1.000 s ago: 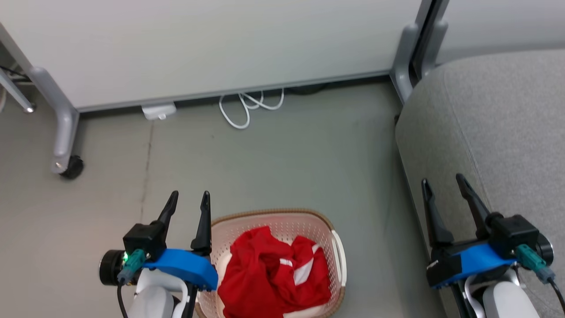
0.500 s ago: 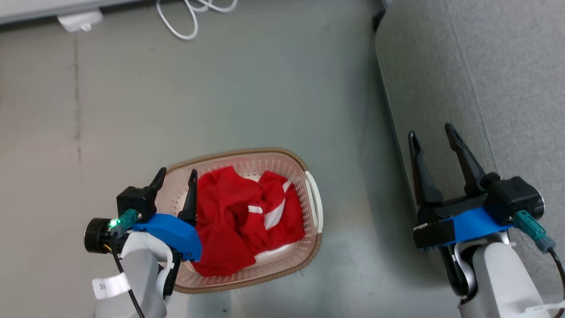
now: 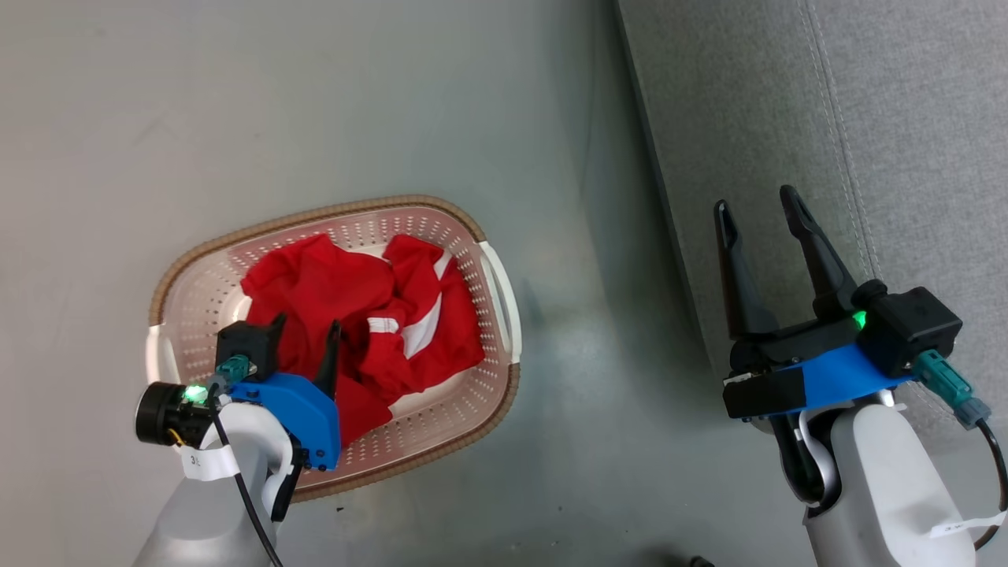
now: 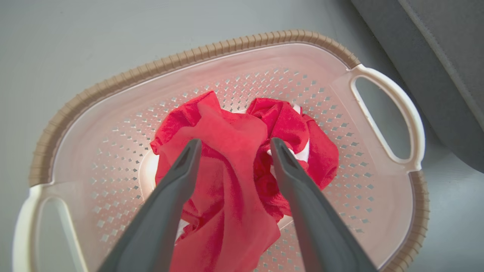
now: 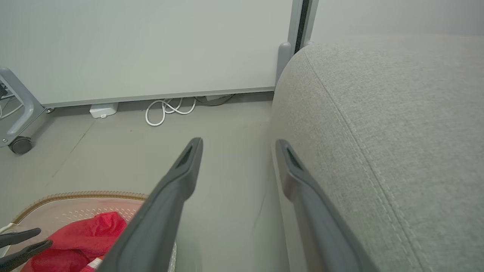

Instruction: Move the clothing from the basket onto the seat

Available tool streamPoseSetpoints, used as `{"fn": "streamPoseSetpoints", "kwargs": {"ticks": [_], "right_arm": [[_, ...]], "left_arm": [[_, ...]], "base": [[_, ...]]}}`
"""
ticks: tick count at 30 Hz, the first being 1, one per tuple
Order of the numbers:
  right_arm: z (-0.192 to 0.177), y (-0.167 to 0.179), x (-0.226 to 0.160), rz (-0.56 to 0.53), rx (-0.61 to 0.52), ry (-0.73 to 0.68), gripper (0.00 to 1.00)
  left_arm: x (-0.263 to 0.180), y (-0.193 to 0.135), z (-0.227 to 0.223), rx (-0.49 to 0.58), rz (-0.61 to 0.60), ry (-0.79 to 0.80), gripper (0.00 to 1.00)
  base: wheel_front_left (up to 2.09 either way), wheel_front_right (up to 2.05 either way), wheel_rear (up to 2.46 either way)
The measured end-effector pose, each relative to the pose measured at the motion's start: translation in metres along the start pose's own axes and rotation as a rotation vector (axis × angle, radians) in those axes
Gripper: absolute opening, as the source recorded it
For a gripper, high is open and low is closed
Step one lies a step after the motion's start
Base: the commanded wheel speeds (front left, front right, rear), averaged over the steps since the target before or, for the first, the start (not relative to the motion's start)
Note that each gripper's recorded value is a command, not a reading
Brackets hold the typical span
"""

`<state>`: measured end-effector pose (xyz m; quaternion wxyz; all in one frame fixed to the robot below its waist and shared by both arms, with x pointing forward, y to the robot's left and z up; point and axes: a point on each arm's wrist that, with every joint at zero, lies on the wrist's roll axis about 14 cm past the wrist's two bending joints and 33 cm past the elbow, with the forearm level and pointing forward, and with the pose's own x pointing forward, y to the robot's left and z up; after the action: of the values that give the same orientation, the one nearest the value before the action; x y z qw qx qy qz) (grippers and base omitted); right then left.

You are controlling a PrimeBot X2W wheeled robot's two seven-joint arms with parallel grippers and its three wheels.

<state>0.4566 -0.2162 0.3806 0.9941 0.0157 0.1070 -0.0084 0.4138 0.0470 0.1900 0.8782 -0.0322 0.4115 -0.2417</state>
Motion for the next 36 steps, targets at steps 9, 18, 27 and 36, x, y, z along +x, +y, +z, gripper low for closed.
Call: {"fn": "streamPoseSetpoints", "kwargs": {"ticks": [9, 18, 27, 36], "right_arm": [[-0.013, -0.008, -0.002, -0.023, 0.007, 0.033, 1.00], [-0.018, -0.009, -0.001, -0.024, 0.013, 0.043, 1.00], [-0.016, -0.006, 0.001, -0.014, 0.015, 0.036, 1.00], [-0.011, -0.001, 0.003, -0.002, 0.015, 0.022, 1.00]], "left_arm": [[0.014, 0.004, -0.036, -0.029, -0.001, 0.133, 1.00], [0.020, 0.012, -0.047, -0.065, 0.028, 0.184, 1.00], [0.017, 0.010, -0.053, -0.072, 0.031, 0.202, 0.00], [0.014, 0.009, -0.049, -0.086, 0.038, 0.192, 0.00]], "base": [[0.00, 0.00, 0.00], [0.00, 0.00, 0.00], [0.00, 0.00, 0.00], [0.00, 0.00, 0.00]]}}
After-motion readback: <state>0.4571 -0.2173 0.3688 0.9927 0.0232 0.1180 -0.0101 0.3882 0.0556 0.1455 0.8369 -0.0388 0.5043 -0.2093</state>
